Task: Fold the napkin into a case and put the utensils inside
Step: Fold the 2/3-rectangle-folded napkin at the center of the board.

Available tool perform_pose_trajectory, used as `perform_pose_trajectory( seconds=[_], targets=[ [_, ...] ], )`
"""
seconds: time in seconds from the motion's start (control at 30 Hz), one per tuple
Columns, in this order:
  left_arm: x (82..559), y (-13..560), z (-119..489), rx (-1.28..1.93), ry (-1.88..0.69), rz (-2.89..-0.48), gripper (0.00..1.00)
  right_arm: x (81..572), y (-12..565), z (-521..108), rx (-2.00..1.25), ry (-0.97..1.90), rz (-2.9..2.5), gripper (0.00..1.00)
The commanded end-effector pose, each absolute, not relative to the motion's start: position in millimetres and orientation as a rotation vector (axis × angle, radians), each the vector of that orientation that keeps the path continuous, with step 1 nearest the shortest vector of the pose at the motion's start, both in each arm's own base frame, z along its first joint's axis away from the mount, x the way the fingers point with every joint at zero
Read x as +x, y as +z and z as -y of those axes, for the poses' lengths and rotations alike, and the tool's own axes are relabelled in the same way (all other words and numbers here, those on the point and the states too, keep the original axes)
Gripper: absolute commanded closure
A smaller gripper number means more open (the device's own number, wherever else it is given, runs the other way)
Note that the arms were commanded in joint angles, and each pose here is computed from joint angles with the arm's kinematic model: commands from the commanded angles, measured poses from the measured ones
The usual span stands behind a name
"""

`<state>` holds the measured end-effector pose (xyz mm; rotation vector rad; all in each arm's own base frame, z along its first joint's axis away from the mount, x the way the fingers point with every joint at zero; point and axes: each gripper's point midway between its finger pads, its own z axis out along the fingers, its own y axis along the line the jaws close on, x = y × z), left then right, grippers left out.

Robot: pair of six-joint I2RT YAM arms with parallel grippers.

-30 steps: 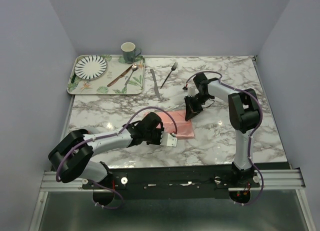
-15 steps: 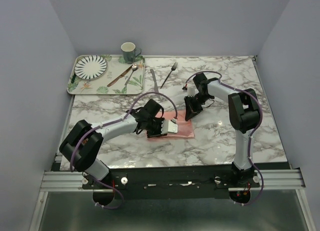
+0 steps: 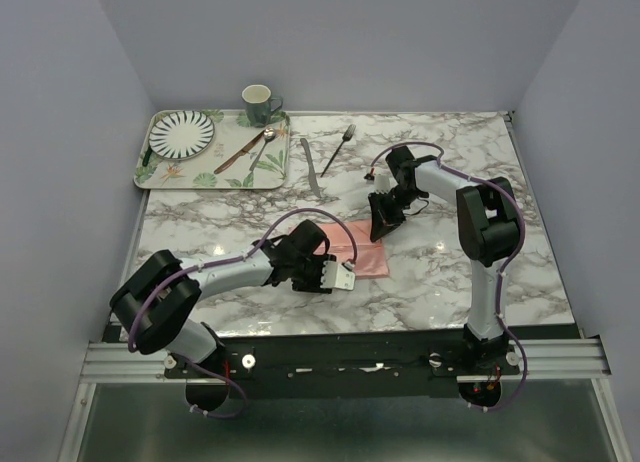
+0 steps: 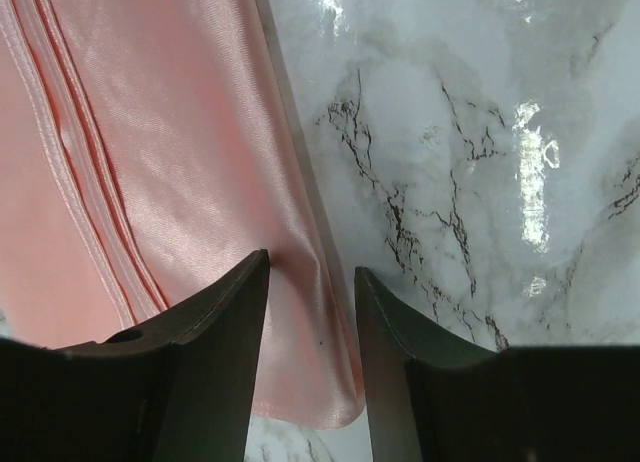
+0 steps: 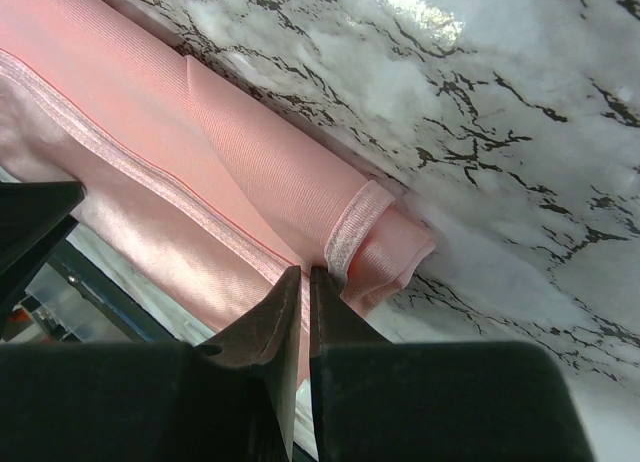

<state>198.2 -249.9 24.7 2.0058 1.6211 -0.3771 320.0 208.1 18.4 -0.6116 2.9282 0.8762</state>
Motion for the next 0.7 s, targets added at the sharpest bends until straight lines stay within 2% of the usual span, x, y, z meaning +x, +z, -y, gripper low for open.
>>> perform_pose_trajectory(
  seconds=[0.0,0.07,0.1,0.17,0.2,0.3,0.47,0.67],
  targets=[
    [207,10,241,2.033,-0.271,-1.643,0.53,319,-13,-185,-0.667,0.67,-2.998,0.84],
    [205,6,239,2.054,-0.272,-1.647,0.61,320,-12,-186,-0.667,0.67,-2.995,0.84],
    [205,5,240,2.063,-0.276,-1.649,0.69,320,-12,-186,-0.667,0.67,-2.995,0.84],
    [202,4,240,2.077,-0.299,-1.653,0.77,320,-13,-185,-0.667,0.667,-2.997,0.84],
    [201,6,242,2.081,-0.314,-1.652,0.85,320,-13,-186,-0.672,0.67,-2.993,0.84],
    [195,13,247,2.088,-0.389,-1.653,1.0,321,-11,-186,-0.679,0.669,-2.984,0.84],
    [187,32,251,2.039,-0.596,-1.767,1.0,321,-10,-186,-0.695,0.671,-2.973,0.85],
    [207,66,263,1.896,-0.887,-1.896,1.0,322,-10,-187,-0.71,0.679,-2.964,0.84]
  ],
)
